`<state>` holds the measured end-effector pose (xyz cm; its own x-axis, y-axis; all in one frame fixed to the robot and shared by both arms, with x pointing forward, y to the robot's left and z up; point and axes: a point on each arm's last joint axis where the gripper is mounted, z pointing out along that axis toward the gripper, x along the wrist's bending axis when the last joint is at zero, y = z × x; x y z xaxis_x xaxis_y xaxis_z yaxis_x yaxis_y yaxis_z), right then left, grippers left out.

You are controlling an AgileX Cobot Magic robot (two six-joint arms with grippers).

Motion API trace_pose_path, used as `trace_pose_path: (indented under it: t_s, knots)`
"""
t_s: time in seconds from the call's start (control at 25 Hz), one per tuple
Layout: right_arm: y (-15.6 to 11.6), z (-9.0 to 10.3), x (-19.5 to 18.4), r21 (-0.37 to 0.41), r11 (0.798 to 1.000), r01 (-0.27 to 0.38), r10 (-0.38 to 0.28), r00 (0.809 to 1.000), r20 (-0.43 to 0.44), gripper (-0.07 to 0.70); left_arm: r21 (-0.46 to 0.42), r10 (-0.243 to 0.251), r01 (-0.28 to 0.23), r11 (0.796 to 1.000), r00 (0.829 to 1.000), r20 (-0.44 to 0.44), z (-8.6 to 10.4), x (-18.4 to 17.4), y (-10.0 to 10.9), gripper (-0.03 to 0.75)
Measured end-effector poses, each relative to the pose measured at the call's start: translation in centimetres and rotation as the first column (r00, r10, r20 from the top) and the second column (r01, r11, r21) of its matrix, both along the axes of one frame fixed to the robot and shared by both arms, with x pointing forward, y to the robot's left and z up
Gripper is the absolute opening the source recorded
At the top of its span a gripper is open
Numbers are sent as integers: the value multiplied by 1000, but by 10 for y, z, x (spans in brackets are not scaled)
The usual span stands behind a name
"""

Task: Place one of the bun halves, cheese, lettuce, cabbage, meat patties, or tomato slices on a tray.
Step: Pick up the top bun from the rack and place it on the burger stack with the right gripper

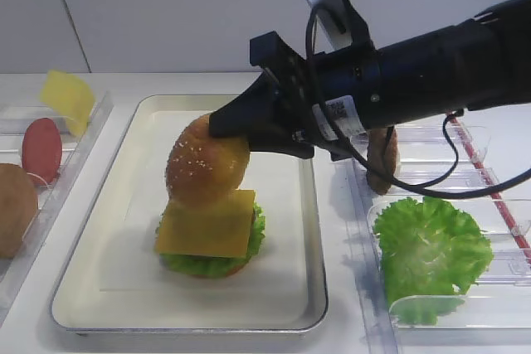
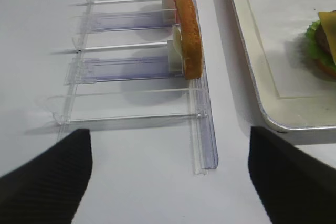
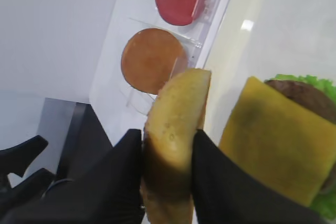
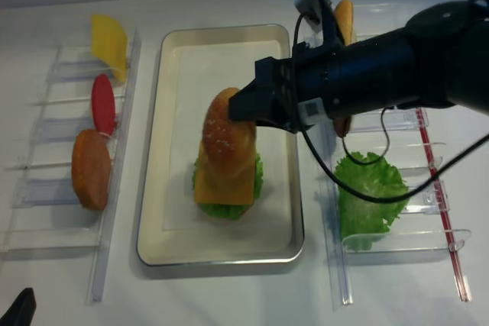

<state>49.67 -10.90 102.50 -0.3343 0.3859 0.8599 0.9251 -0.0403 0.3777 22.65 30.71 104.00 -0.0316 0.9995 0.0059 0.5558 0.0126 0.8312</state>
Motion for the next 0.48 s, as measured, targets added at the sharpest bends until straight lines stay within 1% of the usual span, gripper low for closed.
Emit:
trace_pose_path:
  t_s: [0.12, 0.2, 0.36, 0.48]
  knots:
    - [4, -3, 3, 63, 998, -18, 18, 1000, 0, 244, 0, 0, 0, 1000, 1000, 0, 0, 0, 0, 582]
    - [5, -6, 5, 83, 996, -19, 20, 1000, -8, 242, 0, 0, 0, 1000, 1000, 0, 0, 0, 0, 582]
    - [8, -16, 8, 86, 996, -23, 26, 999, -28, 241, 0, 0, 0, 1000, 1000, 0, 0, 0, 0, 582]
    - [10, -27, 11, 82, 996, -27, 33, 998, -61, 241, 0, 0, 0, 1000, 1000, 0, 0, 0, 0, 582]
